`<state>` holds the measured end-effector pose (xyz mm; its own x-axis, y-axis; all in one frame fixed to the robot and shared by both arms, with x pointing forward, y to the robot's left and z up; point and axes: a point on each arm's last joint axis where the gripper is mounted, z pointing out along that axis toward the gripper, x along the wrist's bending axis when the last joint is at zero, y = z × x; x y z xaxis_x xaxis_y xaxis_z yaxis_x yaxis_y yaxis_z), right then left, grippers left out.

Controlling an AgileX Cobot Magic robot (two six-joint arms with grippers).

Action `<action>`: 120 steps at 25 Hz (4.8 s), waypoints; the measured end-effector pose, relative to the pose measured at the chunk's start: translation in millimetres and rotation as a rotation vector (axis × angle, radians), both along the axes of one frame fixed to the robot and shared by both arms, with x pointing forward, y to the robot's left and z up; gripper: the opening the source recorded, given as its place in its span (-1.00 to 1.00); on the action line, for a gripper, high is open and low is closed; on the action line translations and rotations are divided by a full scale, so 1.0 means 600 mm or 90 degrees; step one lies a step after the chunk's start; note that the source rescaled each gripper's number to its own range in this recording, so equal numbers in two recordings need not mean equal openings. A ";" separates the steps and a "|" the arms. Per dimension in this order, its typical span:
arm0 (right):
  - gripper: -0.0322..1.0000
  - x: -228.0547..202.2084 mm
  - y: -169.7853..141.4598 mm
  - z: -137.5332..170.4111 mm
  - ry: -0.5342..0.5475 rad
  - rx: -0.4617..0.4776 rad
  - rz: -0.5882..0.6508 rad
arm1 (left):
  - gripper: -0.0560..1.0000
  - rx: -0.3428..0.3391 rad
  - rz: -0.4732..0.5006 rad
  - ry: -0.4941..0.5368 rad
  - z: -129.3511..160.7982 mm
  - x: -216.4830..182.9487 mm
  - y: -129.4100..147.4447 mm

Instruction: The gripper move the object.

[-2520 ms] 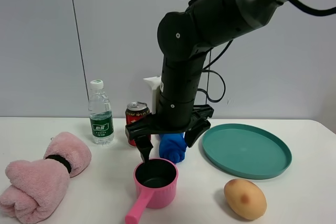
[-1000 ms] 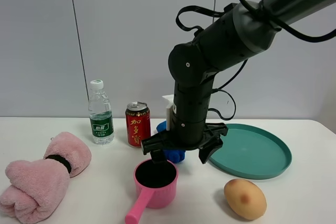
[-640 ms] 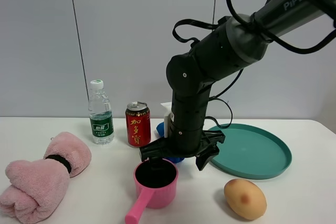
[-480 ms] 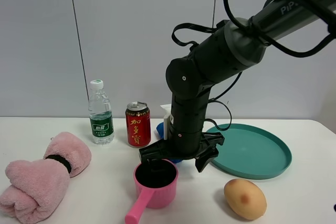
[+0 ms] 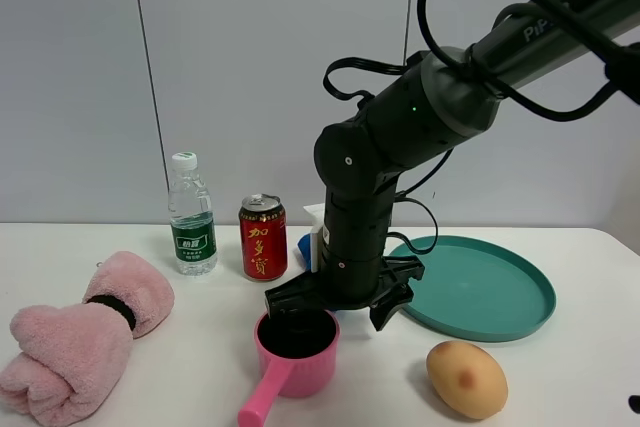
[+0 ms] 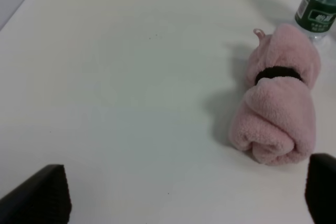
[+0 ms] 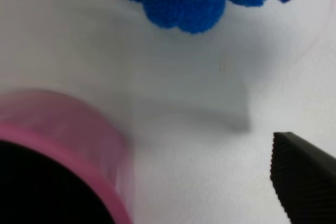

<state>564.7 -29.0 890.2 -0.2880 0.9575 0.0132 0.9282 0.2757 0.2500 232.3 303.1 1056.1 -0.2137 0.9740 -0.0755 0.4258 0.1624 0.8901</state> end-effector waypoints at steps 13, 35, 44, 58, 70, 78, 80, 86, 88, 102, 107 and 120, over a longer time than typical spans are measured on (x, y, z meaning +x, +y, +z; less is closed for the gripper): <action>-0.81 0.000 0.000 -0.001 0.001 0.000 0.000 | 1.00 0.000 0.000 0.000 0.000 0.000 0.000; -0.94 -0.026 -0.035 0.184 -0.083 0.002 0.034 | 1.00 0.000 0.000 0.000 0.000 0.000 0.000; -0.94 -0.005 -0.093 0.211 -0.104 -0.057 -0.027 | 1.00 0.000 0.000 0.000 0.000 0.000 0.000; -0.94 0.076 -0.275 0.219 -0.104 -0.131 -0.108 | 1.00 0.000 0.000 0.000 0.000 0.000 0.000; -0.94 0.131 -0.309 0.119 -0.082 -0.131 -0.106 | 1.00 0.000 0.000 0.000 0.000 0.000 0.000; -0.94 0.148 -0.293 0.054 -0.066 -0.066 -0.165 | 1.00 0.000 0.000 0.000 0.000 0.000 0.000; -0.94 0.148 -0.292 0.042 -0.055 -0.065 -0.167 | 1.00 0.000 0.000 0.000 0.000 0.000 0.000; -0.94 0.149 -0.290 0.026 -0.039 -0.060 -0.176 | 1.00 0.000 0.000 0.000 0.000 0.000 0.000; -0.92 0.149 -0.290 0.027 -0.039 -0.063 -0.175 | 1.00 0.000 0.000 0.000 0.000 0.000 0.000; 0.89 0.150 -0.297 0.025 -0.050 -0.070 -0.245 | 1.00 0.000 0.000 0.000 0.000 0.000 0.000; 0.93 0.154 -0.296 0.032 -0.051 -0.070 -0.252 | 1.00 0.000 0.000 0.000 0.000 0.000 0.000; 0.93 0.150 -0.303 0.252 -0.151 -0.070 -0.199 | 1.00 0.000 0.000 0.000 0.000 0.000 0.000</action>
<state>654.7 -210.7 1041.2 0.0349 0.9914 -0.1263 0.8915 0.0262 0.4523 232.3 303.1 1056.1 -0.2137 0.9740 -0.0755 0.4258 0.1624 0.8901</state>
